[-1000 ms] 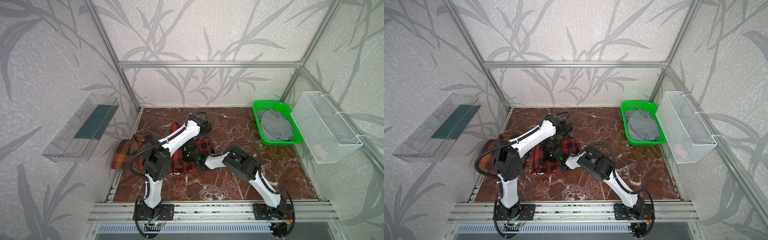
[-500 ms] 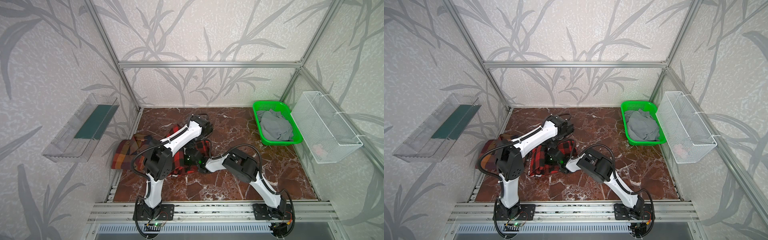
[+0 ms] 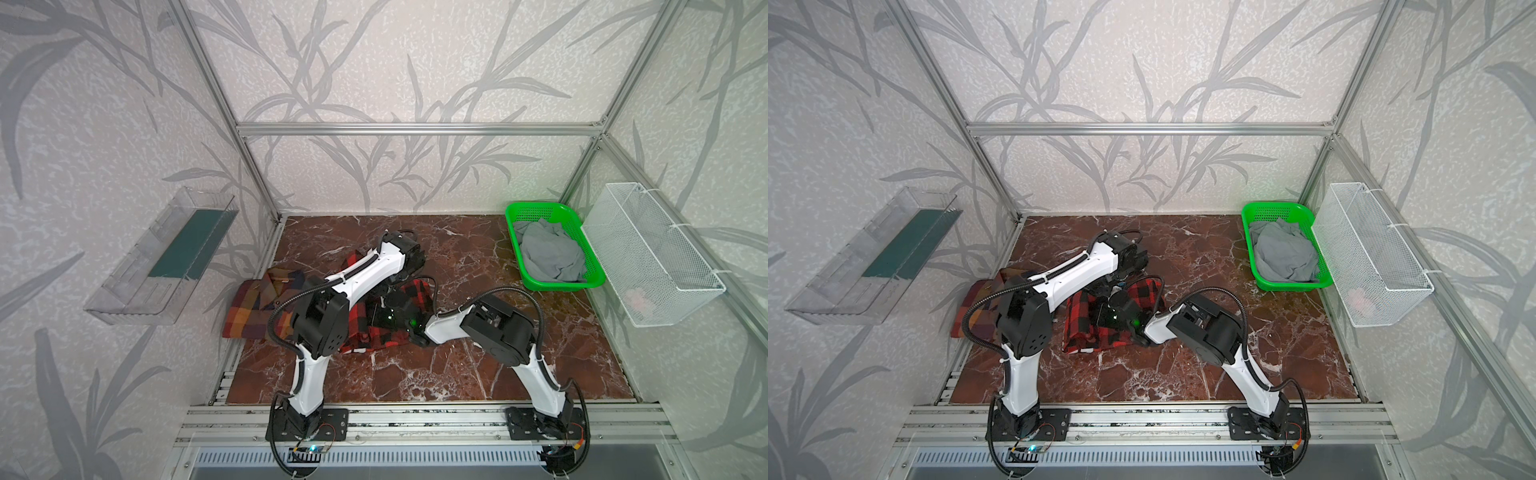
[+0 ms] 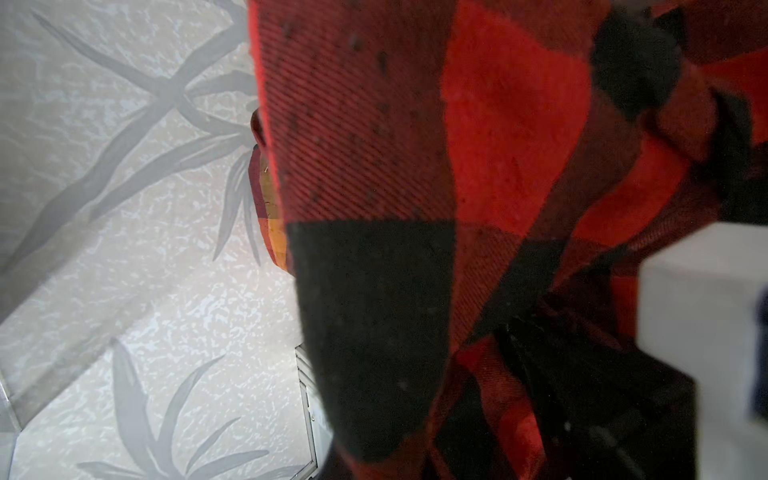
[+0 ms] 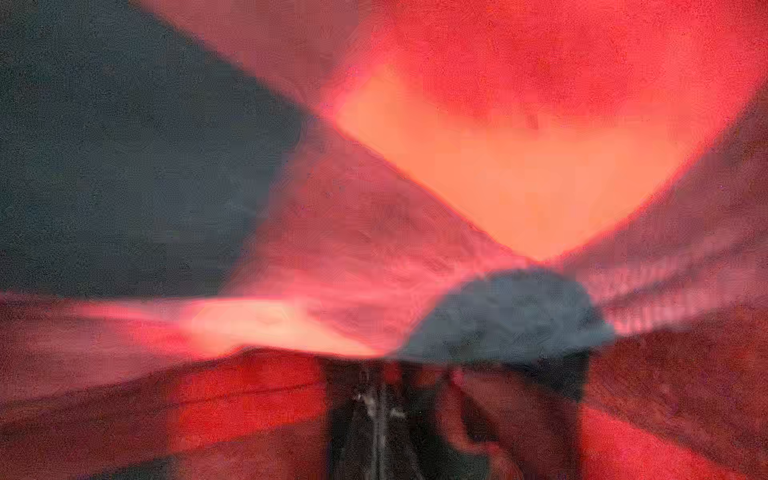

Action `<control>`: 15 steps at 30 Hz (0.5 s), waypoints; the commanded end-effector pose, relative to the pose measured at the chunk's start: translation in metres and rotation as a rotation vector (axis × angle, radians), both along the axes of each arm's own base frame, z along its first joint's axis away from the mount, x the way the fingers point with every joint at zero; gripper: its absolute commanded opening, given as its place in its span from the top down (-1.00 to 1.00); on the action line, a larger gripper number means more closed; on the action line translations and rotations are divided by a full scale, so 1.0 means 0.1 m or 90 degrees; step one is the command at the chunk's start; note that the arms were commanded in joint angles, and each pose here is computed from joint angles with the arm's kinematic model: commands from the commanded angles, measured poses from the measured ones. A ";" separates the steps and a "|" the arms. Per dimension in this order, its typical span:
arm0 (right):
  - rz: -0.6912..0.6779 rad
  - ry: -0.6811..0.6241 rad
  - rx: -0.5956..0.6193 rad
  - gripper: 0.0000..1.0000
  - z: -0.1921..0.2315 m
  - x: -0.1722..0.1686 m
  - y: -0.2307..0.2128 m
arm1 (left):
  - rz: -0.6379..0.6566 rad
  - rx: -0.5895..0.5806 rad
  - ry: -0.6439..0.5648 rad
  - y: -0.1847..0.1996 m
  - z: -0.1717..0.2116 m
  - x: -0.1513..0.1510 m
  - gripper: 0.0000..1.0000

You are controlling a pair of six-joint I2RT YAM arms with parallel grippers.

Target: Fold and stack the long sleeve shirts

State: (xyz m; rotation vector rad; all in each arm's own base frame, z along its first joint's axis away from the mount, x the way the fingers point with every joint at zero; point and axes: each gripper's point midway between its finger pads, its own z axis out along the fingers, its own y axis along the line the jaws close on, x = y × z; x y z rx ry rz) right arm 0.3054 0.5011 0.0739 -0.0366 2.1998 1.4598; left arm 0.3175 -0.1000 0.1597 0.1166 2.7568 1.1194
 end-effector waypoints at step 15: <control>-0.071 -0.108 0.027 0.94 0.73 0.10 -0.72 | -0.012 0.100 -0.019 0.35 0.33 -0.02 1.00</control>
